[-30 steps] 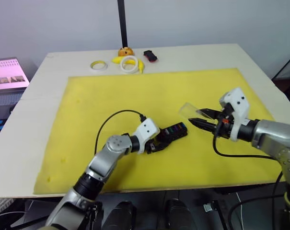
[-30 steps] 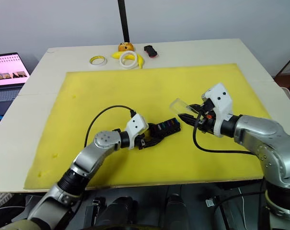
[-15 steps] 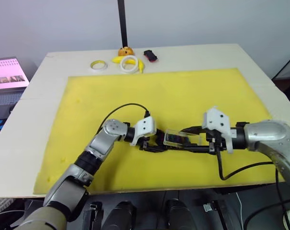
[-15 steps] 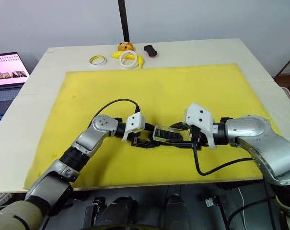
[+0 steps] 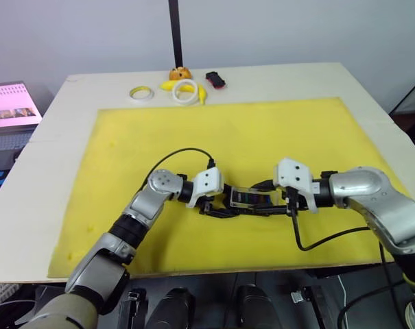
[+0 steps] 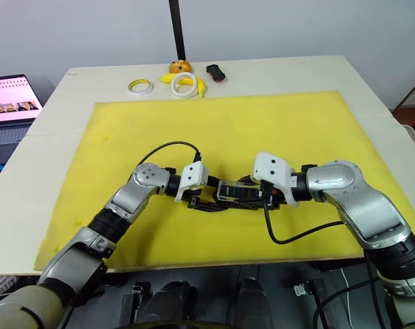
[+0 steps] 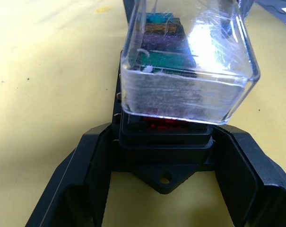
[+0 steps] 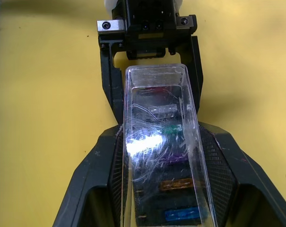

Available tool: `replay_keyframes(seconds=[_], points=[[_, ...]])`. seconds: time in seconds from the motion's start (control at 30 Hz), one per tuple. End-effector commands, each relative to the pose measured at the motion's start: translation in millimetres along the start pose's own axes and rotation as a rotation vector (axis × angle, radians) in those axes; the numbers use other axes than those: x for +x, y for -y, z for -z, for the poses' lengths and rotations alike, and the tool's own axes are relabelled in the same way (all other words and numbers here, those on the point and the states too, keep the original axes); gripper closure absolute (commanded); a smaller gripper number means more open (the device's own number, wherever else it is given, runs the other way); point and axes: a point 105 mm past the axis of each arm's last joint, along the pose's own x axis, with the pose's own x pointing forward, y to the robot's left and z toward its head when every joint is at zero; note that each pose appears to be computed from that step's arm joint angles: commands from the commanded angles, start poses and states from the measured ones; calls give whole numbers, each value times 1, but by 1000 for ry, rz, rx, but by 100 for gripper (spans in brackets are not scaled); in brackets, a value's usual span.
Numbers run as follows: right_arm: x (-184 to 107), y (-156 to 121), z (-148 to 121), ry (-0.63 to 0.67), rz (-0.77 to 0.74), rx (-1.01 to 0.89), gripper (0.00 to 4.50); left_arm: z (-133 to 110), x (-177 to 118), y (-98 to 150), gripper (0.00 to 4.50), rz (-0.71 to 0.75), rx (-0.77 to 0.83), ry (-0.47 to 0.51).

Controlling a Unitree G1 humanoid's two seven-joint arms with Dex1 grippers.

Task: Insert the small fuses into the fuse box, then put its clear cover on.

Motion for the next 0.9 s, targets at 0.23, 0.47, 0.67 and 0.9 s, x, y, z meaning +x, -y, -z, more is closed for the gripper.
replay_keyframes(seconds=[0.23, 0.47, 0.67, 0.9], points=[[4, -2, -2, 9, -20, -12, 280, -2, -1, -2, 196, -2, 19, -8], [2, 3, 7, -23, -7, 3, 280, -3, -1, -4, 196, -6, 20, -9], [-3, 8, 0, -4, 25, -9, 100, -3, -2, -3, 196, -6, 20, -9], [-9, 4, -8, 54, 76, -43, 2, -4, -2, -3, 196, -7, 20, -6]])
